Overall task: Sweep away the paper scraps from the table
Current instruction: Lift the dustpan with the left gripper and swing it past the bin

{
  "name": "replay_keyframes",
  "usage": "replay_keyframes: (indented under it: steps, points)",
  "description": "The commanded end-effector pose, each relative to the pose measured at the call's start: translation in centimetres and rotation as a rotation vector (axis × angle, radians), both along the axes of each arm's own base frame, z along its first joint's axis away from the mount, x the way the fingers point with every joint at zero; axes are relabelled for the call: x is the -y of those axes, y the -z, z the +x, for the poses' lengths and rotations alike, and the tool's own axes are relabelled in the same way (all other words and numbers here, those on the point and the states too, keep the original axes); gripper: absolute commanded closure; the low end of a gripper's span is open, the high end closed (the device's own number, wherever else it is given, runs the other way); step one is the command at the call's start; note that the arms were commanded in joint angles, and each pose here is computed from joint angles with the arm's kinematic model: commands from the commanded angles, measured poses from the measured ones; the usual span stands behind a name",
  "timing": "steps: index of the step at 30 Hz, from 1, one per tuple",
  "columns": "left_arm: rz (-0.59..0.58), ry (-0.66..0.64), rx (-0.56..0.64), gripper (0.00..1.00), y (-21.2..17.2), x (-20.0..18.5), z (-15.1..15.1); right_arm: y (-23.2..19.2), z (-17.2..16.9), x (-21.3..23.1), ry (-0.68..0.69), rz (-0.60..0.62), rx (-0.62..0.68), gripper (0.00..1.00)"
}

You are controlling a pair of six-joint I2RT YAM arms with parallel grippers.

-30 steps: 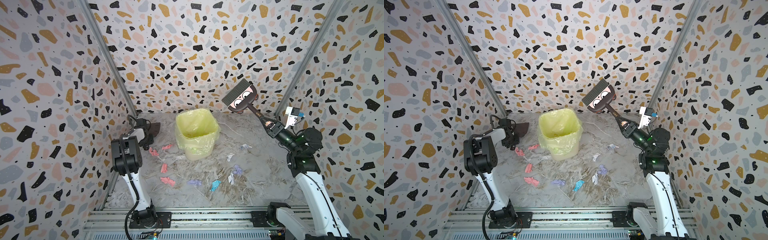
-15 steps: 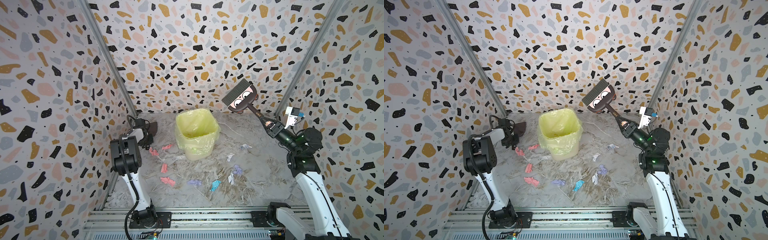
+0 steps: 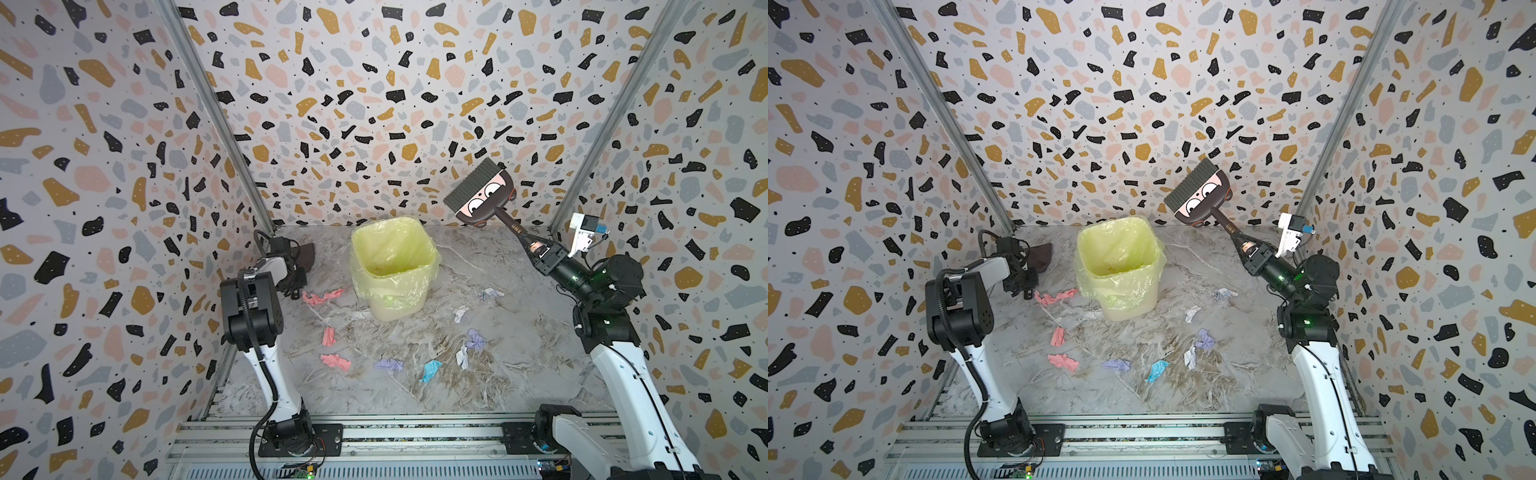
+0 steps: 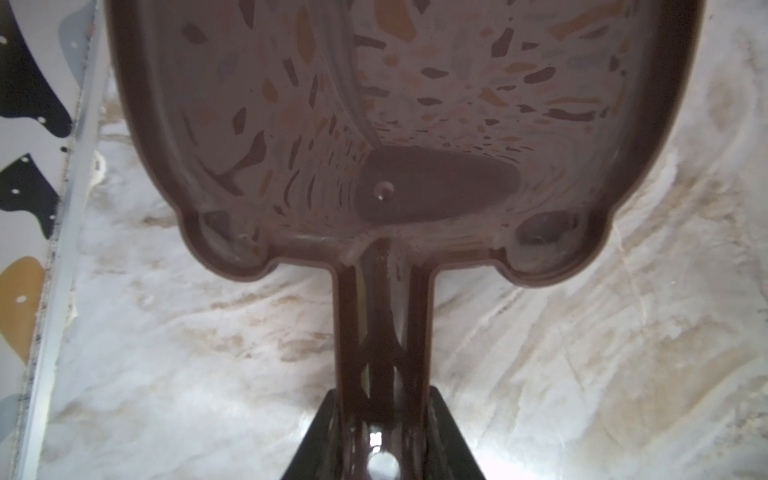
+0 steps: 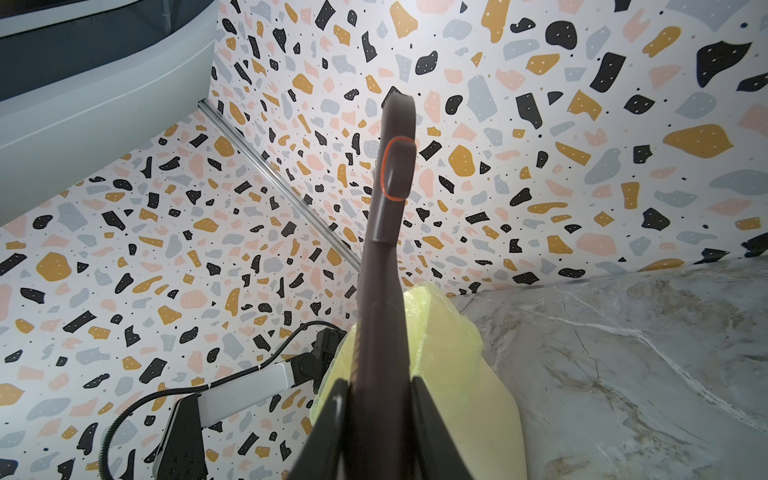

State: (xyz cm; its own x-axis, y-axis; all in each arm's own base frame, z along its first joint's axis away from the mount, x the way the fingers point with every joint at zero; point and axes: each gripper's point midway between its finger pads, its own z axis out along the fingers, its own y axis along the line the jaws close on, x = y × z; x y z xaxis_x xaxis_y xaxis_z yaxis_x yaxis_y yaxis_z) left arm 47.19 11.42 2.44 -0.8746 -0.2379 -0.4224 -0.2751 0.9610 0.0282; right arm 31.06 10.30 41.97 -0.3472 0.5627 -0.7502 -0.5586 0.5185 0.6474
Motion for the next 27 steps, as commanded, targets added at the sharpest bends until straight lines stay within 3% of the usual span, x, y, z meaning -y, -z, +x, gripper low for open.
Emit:
replay_keyframes:
  steps: [1,11,15,27]
  points:
    - [0.034,-0.043,0.06,1.0,-2.5,-0.8,0.0,-2.7,-1.0,0.0,0.0,-0.011,0.098,1.0]
    - [0.073,-0.095,0.274,1.0,-11.4,-1.1,-0.2,-1.9,-1.1,-0.1,-0.002,-0.035,0.082,1.0]
    - [0.089,-0.09,0.388,1.0,-16.8,-0.4,-0.7,-1.5,-1.0,0.1,0.015,-0.076,0.06,1.0]
    - [0.193,0.117,0.62,1.0,-32.6,7.9,-2.8,-1.8,-1.8,1.3,0.086,-0.234,0.019,1.0]
